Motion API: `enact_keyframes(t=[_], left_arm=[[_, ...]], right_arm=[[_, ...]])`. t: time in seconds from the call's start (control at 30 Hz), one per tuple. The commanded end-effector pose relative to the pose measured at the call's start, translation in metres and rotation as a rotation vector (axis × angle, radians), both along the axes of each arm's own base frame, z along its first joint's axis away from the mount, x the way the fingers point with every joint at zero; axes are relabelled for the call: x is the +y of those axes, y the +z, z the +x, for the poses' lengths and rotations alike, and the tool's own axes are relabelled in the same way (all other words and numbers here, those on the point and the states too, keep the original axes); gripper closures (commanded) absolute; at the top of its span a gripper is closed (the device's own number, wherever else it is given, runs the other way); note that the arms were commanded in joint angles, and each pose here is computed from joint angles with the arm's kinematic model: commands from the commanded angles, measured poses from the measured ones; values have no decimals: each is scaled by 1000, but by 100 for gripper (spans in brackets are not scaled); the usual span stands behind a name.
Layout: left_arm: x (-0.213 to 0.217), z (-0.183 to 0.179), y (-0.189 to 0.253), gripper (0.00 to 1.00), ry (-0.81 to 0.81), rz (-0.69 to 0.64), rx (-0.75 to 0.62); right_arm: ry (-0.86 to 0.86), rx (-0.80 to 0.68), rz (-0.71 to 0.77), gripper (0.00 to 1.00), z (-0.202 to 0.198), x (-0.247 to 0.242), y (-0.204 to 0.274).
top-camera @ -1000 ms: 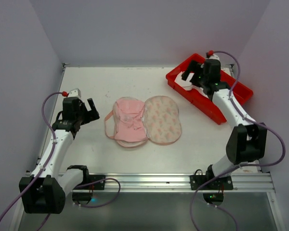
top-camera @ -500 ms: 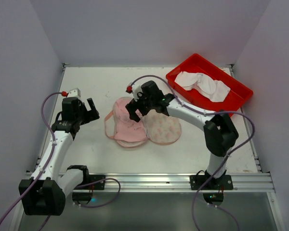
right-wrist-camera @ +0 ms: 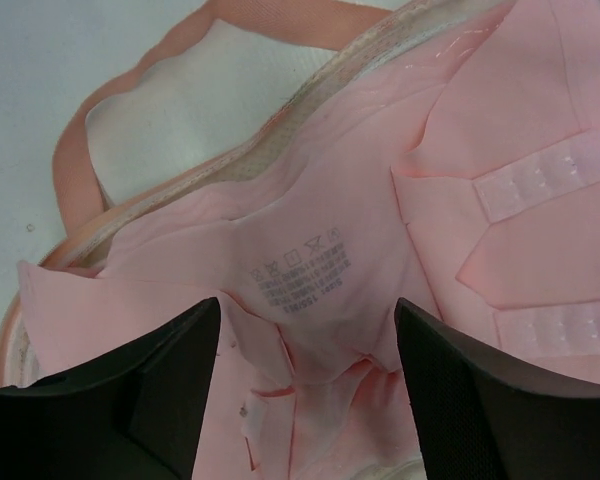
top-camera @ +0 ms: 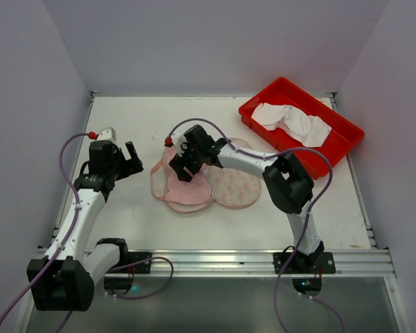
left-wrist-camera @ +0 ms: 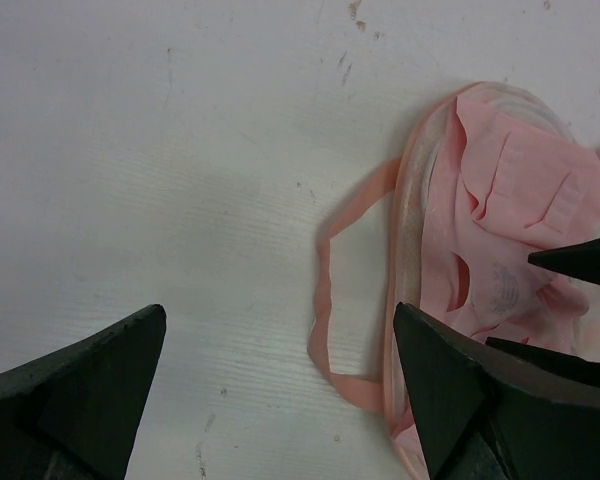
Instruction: Unzip the laundry bag and remove the bra
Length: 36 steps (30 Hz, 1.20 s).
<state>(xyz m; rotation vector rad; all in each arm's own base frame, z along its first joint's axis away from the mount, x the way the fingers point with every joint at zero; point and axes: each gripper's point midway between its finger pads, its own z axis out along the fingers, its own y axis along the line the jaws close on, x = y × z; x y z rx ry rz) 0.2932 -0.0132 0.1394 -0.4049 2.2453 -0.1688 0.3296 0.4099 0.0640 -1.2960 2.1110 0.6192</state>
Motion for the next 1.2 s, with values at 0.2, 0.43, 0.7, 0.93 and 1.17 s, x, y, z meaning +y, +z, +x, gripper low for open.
enact_keyframes(t=[0.2, 0.43, 0.7, 0.93, 1.17], left_arm=[[0, 7, 6, 1, -19, 10, -36], [0, 6, 5, 1, -19, 10, -35], [0, 7, 6, 1, -19, 10, -39], [0, 6, 6, 1, -19, 10, -36], [1, 6, 4, 1, -17, 12, -31]], right_arm=[[17, 14, 23, 67, -9, 6, -8], [9, -4, 57, 100, -9, 7, 11], [-22, -59, 196, 100, -20, 1, 91], [-61, -104, 313, 100, -29, -7, 160], [-362, -216, 438, 100, 7, -64, 245]])
